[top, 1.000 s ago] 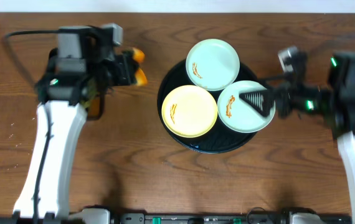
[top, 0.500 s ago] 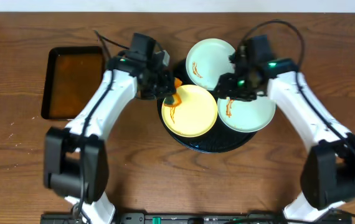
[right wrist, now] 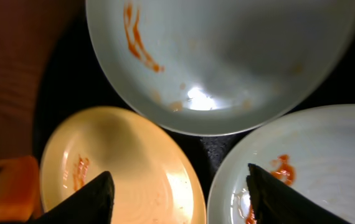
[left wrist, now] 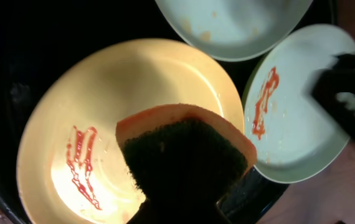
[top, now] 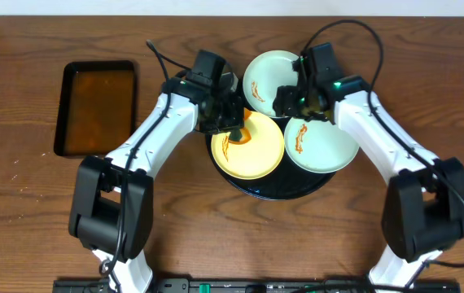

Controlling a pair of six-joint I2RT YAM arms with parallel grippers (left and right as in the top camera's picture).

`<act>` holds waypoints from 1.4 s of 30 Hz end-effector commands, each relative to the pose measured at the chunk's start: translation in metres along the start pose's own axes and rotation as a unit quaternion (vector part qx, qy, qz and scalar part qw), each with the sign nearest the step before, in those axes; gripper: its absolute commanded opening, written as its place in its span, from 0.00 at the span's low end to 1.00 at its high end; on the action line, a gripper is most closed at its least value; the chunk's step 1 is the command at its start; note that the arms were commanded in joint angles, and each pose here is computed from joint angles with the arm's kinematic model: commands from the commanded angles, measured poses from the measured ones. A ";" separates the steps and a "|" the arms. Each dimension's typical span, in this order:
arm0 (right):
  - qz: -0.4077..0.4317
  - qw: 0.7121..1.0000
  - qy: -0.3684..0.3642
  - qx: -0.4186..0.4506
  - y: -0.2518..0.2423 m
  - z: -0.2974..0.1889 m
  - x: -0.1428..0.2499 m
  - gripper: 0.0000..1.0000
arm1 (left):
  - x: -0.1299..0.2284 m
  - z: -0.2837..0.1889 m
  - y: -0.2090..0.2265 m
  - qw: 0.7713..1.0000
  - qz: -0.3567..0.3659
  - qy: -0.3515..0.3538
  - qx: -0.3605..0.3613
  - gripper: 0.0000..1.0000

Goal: Clean dirty plates on tray and stack at the side

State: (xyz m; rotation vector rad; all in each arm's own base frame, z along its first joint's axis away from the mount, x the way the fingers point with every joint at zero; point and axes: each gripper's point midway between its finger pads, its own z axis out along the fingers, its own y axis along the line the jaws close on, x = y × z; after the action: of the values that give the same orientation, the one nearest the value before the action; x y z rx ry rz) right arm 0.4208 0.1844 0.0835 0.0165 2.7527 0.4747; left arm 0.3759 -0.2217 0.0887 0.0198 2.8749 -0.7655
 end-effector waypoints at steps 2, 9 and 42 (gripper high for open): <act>-0.034 0.999 0.007 -0.001 0.011 0.013 0.004 0.51 | 0.001 -0.001 0.006 1.000 -0.002 -0.007 -0.026 0.07; -0.074 0.996 0.048 0.012 0.008 0.049 0.027 0.31 | 0.001 -0.001 0.006 1.000 -0.002 -0.007 -0.026 0.07; -0.108 0.991 0.078 0.027 -0.001 0.064 0.042 0.01 | 0.003 0.067 0.009 0.998 -0.049 0.000 -0.050 0.08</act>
State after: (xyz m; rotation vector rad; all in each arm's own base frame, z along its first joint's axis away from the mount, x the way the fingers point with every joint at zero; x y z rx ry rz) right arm 0.4025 0.2004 0.0126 -0.2854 2.8788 0.3367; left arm 0.3789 -0.2547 0.0295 -0.1064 2.9422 -0.7121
